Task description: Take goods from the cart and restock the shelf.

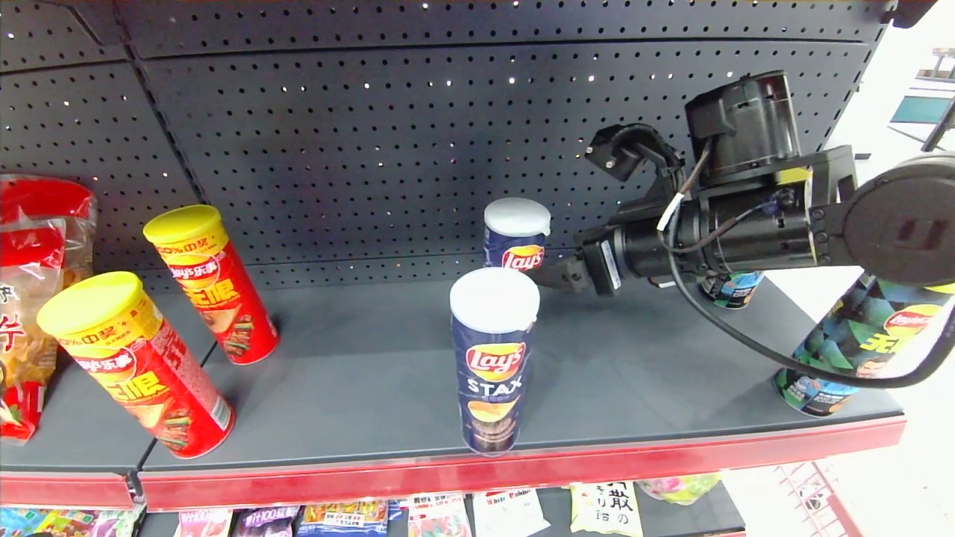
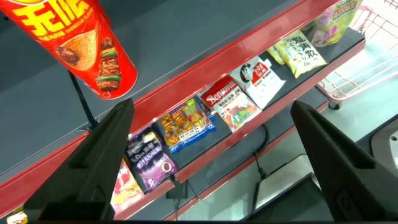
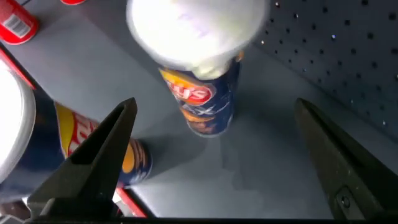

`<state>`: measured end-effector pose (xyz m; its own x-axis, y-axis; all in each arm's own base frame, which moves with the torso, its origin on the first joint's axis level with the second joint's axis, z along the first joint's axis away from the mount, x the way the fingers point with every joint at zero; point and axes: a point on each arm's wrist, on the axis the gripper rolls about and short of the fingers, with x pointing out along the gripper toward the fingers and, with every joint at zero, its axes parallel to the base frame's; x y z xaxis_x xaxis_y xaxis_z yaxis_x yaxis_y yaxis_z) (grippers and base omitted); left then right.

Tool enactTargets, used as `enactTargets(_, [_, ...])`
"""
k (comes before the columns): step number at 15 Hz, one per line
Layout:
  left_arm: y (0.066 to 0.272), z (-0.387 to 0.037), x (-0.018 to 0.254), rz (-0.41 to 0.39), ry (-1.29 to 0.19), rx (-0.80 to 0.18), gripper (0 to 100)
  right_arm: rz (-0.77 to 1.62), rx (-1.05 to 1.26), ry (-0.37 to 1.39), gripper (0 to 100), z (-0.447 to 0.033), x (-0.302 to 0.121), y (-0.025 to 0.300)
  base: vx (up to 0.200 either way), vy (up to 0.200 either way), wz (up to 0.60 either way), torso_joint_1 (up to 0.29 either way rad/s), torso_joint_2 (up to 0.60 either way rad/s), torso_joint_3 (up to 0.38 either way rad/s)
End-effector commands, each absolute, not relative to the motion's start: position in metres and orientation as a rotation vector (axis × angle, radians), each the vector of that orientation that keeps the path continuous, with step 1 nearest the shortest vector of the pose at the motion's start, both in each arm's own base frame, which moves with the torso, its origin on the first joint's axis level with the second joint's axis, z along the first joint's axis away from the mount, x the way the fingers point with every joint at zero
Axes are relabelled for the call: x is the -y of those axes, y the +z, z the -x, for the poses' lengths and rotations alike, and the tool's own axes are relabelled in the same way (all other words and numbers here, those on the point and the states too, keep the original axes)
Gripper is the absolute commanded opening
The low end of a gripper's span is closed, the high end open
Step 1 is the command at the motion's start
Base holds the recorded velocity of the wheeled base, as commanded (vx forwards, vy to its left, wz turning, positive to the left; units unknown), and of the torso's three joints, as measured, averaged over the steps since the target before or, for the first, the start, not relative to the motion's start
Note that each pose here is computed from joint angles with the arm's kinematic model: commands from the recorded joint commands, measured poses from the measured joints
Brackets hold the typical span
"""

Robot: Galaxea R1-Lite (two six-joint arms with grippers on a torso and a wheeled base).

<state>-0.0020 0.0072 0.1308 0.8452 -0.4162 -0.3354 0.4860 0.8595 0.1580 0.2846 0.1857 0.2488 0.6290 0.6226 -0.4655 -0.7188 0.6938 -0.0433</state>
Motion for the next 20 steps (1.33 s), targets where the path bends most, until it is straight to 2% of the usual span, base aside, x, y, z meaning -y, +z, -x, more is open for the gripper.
enactTargets(1, [0.131, 0.001, -0.007, -0.246, -0.48, -0.305, 100, 0.23, -0.43, 0.768, 100, -0.268, -0.172, 0.256, 0.0, 0.0, 0.0, 0.0, 0.0, 0.0])
enactTargets(4, [0.132, -0.001, -0.005, -0.253, -0.484, -0.322, 100, 0.212, -0.437, 0.746, 100, -0.253, -0.157, 0.258, 0.0, 0.0, 0.0, 0.0, 0.0, 0.0])
enactTargets(10, [0.135, -0.012, 0.004, -0.283, -0.495, -0.395, 100, 0.203, -0.404, 0.766, 100, -0.174, -0.115, 0.258, 0.0, 0.0, 0.0, 0.0, 0.0, 0.0])
enactTargets(15, [0.138, -0.022, 0.012, -0.292, -0.494, -0.435, 100, 0.239, -0.346, 0.735, 100, -0.112, -0.082, 0.243, 0.0, 0.0, 0.0, 0.0, 0.0, 0.0])
enactTargets(18, [0.142, -0.032, 0.02, -0.28, -0.487, -0.469, 100, 0.23, -0.298, 0.734, 100, -0.076, -0.056, 0.226, 0.0, 0.0, 0.0, 0.0, 0.0, 0.0])
enactTargets(20, [0.146, -0.046, 0.031, -0.227, -0.474, -0.487, 100, 0.213, -0.263, 0.725, 100, -0.055, -0.041, 0.214, 0.0, 0.0, 0.0, 0.0, 0.0, 0.0])
